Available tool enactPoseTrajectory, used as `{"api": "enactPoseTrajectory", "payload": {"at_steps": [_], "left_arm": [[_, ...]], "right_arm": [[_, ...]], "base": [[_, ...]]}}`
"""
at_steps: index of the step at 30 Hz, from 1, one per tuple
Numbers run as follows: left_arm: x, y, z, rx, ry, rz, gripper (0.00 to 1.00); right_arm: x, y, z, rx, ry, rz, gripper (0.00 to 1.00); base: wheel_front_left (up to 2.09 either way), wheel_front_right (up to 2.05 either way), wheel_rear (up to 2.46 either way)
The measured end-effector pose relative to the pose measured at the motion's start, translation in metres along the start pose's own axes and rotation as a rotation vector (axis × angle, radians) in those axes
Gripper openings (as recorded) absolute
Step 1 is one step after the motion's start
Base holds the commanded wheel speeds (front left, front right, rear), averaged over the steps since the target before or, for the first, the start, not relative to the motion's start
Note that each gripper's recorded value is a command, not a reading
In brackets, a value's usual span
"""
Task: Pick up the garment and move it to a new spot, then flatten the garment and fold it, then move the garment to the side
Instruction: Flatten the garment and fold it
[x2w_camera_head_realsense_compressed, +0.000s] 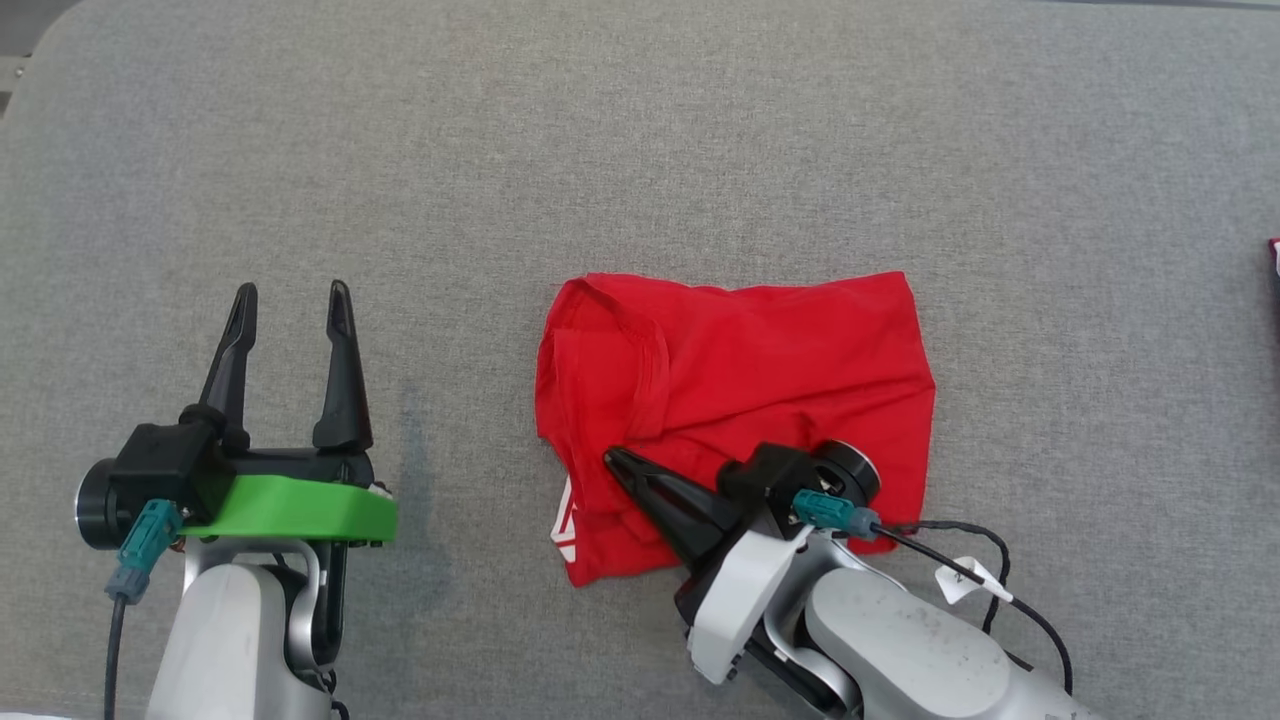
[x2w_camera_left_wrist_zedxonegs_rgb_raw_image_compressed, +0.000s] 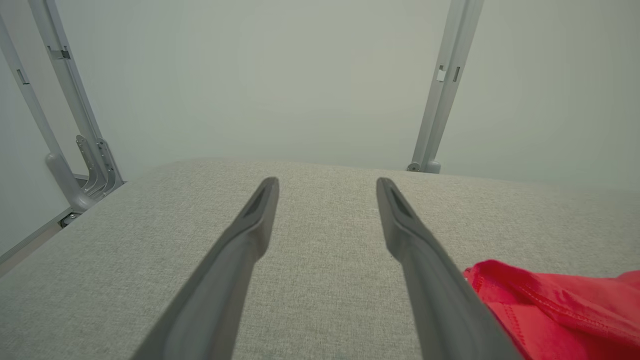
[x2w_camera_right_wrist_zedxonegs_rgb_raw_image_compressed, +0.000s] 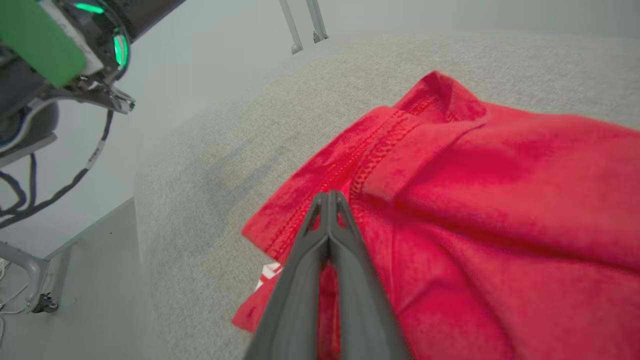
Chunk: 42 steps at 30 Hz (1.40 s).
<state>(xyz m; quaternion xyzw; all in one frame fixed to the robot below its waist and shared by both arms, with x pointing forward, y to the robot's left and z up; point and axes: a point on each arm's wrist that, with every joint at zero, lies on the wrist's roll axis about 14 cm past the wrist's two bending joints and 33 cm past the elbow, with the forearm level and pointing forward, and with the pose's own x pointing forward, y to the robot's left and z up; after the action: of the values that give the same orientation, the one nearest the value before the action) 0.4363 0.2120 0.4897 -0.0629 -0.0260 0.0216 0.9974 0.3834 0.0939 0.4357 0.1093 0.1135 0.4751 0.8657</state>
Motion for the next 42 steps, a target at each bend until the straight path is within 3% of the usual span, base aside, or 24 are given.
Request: {"api": "enactPoseTrajectory", "payload": {"at_steps": [7,11,19,29,30,31,32,42], "left_arm": [[0.000,0.004,0.000,0.001,-0.002,0.013,1.00],[0.000,0.005,0.000,0.004,-0.002,0.017,1.00],[0.002,-0.001,0.007,0.006,-0.024,0.007,1.00],[0.002,-0.011,0.013,0.000,-0.042,-0.019,1.00],[0.002,-0.012,0.014,-0.001,-0.044,-0.023,1.00],[0.002,-0.013,0.014,0.000,-0.046,-0.026,1.00],[0.001,-0.014,0.015,0.000,-0.045,-0.028,1.00],[-0.013,-0.018,0.015,0.005,-0.030,-0.039,1.00]], "right_arm": [[0.013,0.011,0.018,0.014,-0.053,0.051,0.00],[0.009,-0.009,0.052,-0.005,-0.156,0.000,0.00],[-0.051,-0.076,0.107,-0.069,-0.351,-0.268,0.00],[-0.147,-0.148,0.113,-0.108,-0.389,-0.634,0.00],[-0.154,-0.151,0.112,-0.107,-0.383,-0.659,0.35],[-0.161,-0.154,0.110,-0.110,-0.378,-0.681,0.92],[-0.166,-0.155,0.109,-0.108,-0.376,-0.699,1.00],[-0.213,-0.158,0.100,-0.132,-0.341,-0.820,1.00]], "base": [[0.00,0.00,0.00],[0.00,0.00,0.00],[0.00,0.00,0.00],[0.00,0.00,0.00],[0.00,0.00,0.00],[0.00,0.00,0.00],[0.00,0.00,0.00],[0.00,0.00,0.00]]}}
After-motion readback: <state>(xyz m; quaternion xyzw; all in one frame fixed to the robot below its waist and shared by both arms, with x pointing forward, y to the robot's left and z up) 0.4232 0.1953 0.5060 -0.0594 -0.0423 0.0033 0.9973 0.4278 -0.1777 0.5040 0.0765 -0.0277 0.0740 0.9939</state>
